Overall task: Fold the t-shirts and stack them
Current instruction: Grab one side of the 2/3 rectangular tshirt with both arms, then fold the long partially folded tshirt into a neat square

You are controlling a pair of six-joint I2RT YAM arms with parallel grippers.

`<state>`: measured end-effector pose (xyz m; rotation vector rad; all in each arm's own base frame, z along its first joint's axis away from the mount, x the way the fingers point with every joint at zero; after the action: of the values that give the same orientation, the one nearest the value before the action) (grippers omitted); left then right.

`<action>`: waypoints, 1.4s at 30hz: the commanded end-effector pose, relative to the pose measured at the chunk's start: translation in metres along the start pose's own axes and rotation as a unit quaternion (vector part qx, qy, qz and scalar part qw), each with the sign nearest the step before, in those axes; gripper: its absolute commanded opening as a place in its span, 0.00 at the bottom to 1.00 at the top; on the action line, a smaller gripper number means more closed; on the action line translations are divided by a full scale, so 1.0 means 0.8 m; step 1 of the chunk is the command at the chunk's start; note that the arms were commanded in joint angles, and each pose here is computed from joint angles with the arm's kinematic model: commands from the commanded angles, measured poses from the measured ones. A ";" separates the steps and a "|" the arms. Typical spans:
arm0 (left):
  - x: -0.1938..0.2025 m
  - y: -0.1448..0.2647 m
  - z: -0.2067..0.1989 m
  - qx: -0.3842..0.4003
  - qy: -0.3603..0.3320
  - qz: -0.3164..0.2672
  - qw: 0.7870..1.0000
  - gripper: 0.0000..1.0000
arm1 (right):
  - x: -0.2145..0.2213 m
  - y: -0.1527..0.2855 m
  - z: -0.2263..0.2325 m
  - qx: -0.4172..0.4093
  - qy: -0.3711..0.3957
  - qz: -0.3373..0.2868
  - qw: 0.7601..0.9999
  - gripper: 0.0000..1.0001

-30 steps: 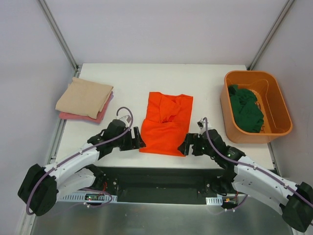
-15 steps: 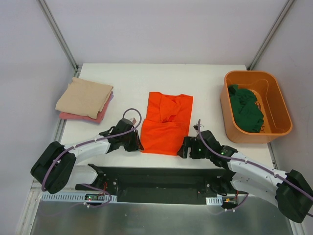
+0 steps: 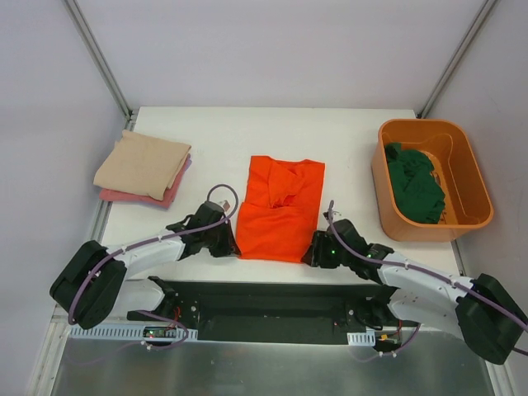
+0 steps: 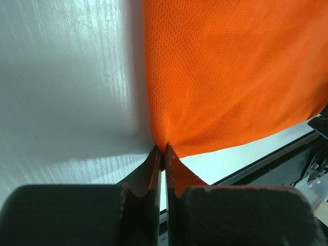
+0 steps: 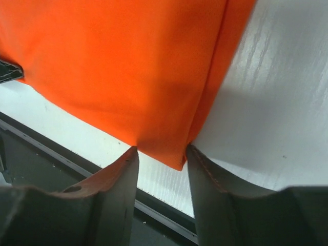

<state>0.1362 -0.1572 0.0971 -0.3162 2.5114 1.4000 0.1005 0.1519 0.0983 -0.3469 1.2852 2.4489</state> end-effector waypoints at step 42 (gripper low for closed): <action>-0.140 0.130 -0.098 0.059 -0.065 -0.263 0.961 0.00 | -0.083 0.108 0.058 -0.198 -0.032 -0.065 0.978 0.01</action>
<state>0.1711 -0.1576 0.2361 -0.6882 2.2196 1.1242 0.1053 0.1360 0.1967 -0.3476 0.7169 2.7186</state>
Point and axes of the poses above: each gripper's point midway between its finger pads, its own y axis back along the fingers, its own z axis along the line the jaws close on, x = y × z, the point moved 10 cm from there along y, back along the fingers, and after that the axes turned 7 degrees about -y, right-handed, at the moved point
